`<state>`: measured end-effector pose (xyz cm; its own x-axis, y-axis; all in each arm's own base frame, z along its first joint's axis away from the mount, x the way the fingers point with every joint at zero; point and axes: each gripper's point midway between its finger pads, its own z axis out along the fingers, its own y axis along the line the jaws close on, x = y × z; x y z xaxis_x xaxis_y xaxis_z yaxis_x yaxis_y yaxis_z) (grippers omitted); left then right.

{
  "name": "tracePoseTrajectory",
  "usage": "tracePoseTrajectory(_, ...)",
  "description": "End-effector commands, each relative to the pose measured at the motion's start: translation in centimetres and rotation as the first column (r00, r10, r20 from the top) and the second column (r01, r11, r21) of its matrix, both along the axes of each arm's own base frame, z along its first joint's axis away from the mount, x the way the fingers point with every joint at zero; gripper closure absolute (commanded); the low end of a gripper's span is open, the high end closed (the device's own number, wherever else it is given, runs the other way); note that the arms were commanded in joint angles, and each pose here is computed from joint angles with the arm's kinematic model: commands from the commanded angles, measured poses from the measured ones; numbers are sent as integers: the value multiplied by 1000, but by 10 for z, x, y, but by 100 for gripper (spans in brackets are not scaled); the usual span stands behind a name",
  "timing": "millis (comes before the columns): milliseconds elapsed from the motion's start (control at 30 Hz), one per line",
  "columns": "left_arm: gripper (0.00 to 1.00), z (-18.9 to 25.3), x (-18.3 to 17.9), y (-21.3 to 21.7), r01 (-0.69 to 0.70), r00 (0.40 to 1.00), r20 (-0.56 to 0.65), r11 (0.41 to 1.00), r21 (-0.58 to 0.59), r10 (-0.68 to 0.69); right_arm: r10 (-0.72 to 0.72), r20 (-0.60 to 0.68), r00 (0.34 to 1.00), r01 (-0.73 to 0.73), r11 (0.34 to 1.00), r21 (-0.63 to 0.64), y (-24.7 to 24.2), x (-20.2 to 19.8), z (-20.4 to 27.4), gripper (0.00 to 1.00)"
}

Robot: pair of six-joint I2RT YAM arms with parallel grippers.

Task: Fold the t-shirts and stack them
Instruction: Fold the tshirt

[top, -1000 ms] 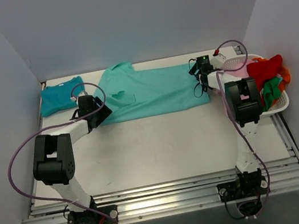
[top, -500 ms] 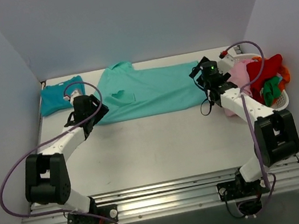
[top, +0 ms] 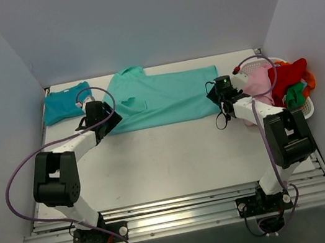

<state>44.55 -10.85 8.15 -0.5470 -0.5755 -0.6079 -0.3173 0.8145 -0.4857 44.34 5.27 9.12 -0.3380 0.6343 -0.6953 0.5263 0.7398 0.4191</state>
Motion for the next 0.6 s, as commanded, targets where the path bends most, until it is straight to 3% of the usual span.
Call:
tracePoseTrajectory(0,29,1,-3,-1,-10,1000,-1,1000,-12,10,3,-30,1000,-2,1000,6,3,-3,-13,44)
tracePoseTrajectory(167,29,-8,-36,9,-88,995,-53,996,26,89,-33,-53,998,32,999,-17,2,-31,-20,21)
tracePoseTrajectory(333,29,-24,-53,19,-142,986,-84,988,52,146,-51,-88,995,51,999,-1,-2,-54,-47,20)
tracePoseTrajectory(367,34,-25,-52,19,-151,985,-81,987,46,154,-50,-112,992,50,999,-3,-1,-55,-57,20)
tracePoseTrajectory(567,35,-48,-48,18,-175,977,-120,984,41,179,-57,-139,989,55,998,-19,-2,-47,-72,21)
